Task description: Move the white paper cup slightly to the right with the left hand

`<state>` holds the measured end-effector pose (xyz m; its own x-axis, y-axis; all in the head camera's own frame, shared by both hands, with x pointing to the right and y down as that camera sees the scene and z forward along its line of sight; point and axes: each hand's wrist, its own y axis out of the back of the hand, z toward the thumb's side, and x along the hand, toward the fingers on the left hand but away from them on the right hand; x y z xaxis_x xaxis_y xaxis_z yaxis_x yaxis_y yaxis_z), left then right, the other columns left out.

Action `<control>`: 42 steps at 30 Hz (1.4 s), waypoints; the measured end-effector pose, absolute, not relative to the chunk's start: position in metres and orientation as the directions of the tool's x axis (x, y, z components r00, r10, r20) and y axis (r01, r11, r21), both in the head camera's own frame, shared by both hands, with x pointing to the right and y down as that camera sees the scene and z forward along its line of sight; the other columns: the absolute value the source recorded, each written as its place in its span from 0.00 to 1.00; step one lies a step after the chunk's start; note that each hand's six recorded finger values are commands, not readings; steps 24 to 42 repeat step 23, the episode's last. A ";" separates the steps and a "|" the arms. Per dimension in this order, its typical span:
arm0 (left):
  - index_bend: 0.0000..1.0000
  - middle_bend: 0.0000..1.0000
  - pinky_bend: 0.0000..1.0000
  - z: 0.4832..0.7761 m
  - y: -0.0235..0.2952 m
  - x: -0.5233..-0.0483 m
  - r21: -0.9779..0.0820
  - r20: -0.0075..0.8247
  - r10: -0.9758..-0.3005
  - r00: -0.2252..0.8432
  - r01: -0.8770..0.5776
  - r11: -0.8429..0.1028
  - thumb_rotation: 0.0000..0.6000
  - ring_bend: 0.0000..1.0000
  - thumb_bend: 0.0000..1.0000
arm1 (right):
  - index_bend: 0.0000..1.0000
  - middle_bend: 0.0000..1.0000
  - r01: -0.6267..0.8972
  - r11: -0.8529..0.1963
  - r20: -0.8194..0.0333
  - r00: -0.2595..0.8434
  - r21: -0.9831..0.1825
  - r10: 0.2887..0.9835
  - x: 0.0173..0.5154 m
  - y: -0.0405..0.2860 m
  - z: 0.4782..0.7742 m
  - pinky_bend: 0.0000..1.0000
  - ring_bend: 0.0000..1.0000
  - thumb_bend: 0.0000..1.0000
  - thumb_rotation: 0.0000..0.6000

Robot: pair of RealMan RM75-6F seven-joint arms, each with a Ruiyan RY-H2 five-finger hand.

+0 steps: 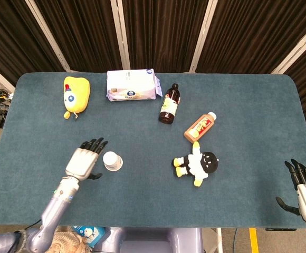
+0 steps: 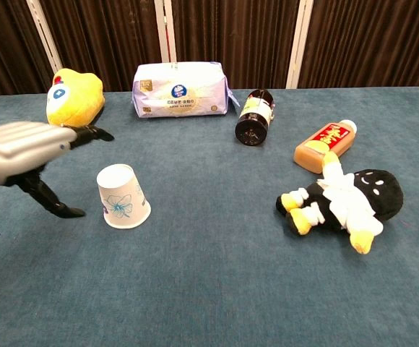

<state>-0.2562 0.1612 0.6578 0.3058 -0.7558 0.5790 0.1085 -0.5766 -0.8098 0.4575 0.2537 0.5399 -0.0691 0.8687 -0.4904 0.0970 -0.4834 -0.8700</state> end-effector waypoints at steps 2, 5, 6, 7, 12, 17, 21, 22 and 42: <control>0.06 0.04 0.17 0.647 0.160 -0.269 -0.827 0.557 -0.776 0.295 0.107 -0.553 1.00 0.06 0.14 | 0.00 0.00 0.095 -0.484 -0.490 -0.069 -0.870 0.869 0.457 0.254 0.540 0.00 0.00 0.24 1.00; 0.05 0.02 0.17 0.633 0.161 -0.291 -0.842 0.534 -0.802 0.267 0.085 -0.532 1.00 0.06 0.14 | 0.00 0.00 0.091 -0.483 -0.489 -0.070 -0.871 0.869 0.458 0.254 0.540 0.00 0.00 0.24 1.00; 0.04 0.01 0.17 0.628 0.162 -0.299 -0.846 0.527 -0.809 0.258 0.077 -0.527 1.00 0.06 0.14 | 0.00 0.00 0.089 -0.482 -0.489 -0.070 -0.871 0.870 0.458 0.254 0.540 0.00 0.00 0.24 1.00; 0.03 0.00 0.17 0.624 0.163 -0.307 -0.851 0.520 -0.817 0.248 0.071 -0.520 1.00 0.06 0.13 | 0.00 0.00 0.088 -0.482 -0.488 -0.070 -0.872 0.870 0.458 0.254 0.540 0.00 0.00 0.24 1.00; 0.00 0.00 0.10 0.595 0.171 -0.351 -0.882 0.469 -0.858 0.208 0.061 -0.467 1.00 0.00 0.09 | 0.00 0.00 0.080 -0.482 -0.487 -0.070 -0.872 0.870 0.457 0.254 0.540 0.00 0.00 0.24 1.00; 0.00 0.00 0.01 0.576 0.191 -0.386 -0.897 0.437 -0.880 0.186 0.028 -0.440 1.00 0.00 0.07 | 0.00 0.00 0.078 -0.481 -0.487 -0.071 -0.873 0.871 0.457 0.254 0.540 0.00 0.00 0.24 1.00; 0.00 0.00 0.00 0.569 0.212 -0.421 -0.896 0.444 -0.884 0.146 0.057 -0.441 1.00 0.00 0.05 | 0.00 0.00 0.077 -0.483 -0.488 -0.068 -0.872 0.870 0.456 0.254 0.541 0.00 0.00 0.24 1.00; 0.00 0.00 0.00 0.567 0.215 -0.426 -0.895 0.446 -0.884 0.142 0.061 -0.442 1.00 0.00 0.05 | 0.00 0.00 0.076 -0.483 -0.488 -0.068 -0.872 0.870 0.456 0.254 0.541 0.00 0.00 0.24 1.00; 0.00 0.00 0.00 0.565 0.217 -0.430 -0.895 0.446 -0.885 0.137 0.063 -0.441 1.00 0.00 0.05 | 0.00 0.00 0.077 -0.483 -0.488 -0.068 -0.872 0.870 0.456 0.254 0.541 0.00 0.00 0.24 1.00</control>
